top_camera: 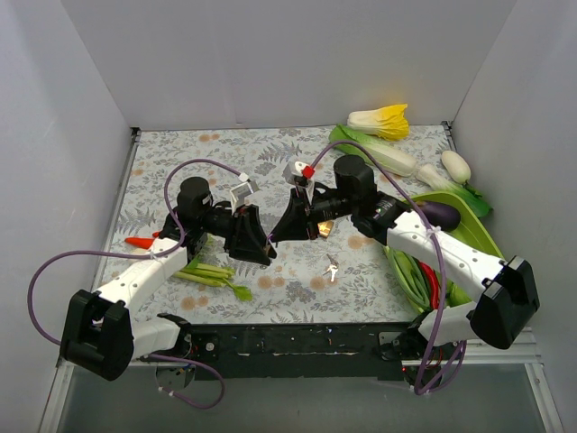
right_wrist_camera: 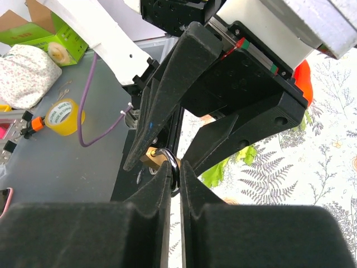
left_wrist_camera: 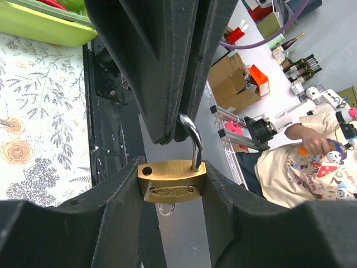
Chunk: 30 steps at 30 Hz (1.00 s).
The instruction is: Unlock with the key
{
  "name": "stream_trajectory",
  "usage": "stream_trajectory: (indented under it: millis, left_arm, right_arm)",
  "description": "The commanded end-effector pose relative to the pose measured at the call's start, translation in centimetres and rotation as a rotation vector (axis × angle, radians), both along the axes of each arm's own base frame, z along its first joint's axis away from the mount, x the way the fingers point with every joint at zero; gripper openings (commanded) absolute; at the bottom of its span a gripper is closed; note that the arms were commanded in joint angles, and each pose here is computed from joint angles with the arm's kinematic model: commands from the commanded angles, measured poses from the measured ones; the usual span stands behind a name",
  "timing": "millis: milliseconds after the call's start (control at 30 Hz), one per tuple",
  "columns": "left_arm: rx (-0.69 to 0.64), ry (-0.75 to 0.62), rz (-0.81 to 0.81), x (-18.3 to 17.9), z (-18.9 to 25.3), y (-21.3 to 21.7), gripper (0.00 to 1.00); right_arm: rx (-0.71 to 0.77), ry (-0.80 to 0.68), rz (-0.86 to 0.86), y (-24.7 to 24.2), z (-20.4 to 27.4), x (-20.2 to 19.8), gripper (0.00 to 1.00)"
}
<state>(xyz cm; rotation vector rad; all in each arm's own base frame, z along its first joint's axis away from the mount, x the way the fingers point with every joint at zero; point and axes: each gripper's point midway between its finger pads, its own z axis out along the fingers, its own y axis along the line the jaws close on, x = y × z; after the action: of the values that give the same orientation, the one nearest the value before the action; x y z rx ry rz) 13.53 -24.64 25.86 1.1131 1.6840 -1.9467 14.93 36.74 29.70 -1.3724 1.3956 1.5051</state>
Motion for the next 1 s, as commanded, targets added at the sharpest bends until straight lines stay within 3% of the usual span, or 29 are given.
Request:
stream_trajectory:
  millis: [0,33,100,133,333,467,600,967]
  left_arm:
    - [-0.027,-0.101,0.033,0.9,1.3,-0.4,0.0]
    - [-0.001,-0.071,0.069,1.4,0.8,-0.6,0.0]
    - [0.013,-0.123,0.12,2.8,0.5,-1.0,0.0]
    - [0.071,-0.068,0.178,3.6,-0.6,-1.2,0.0]
    - [0.251,-0.079,0.442,8.6,-4.0,-1.1,0.0]
    - [0.419,-0.114,0.71,13.3,-6.7,0.7,0.0]
    - [0.522,-0.145,0.874,15.9,-8.2,2.4,0.0]
    - [0.682,-0.182,1.024,17.0,-10.7,3.5,0.0]
  right_arm:
    - [0.017,-0.013,0.002,0.0,2.1,-0.6,0.07]
    - [0.007,-0.012,-0.026,0.0,2.0,-0.1,0.02]
    - [-0.019,-0.007,-0.063,0.1,2.0,0.5,0.01]
    - [-0.052,0.008,-0.1,0.1,1.4,1.0,0.01]
    - [-0.133,0.041,-0.207,0.1,0.2,2.8,0.01]
    - [-0.189,0.061,-0.282,0.0,-1.2,4.0,0.01]
    - [-0.234,0.093,-0.35,0.3,-2.8,5.4,0.01]
    - [-0.256,0.249,-0.42,2.0,-5.9,7.0,0.01]
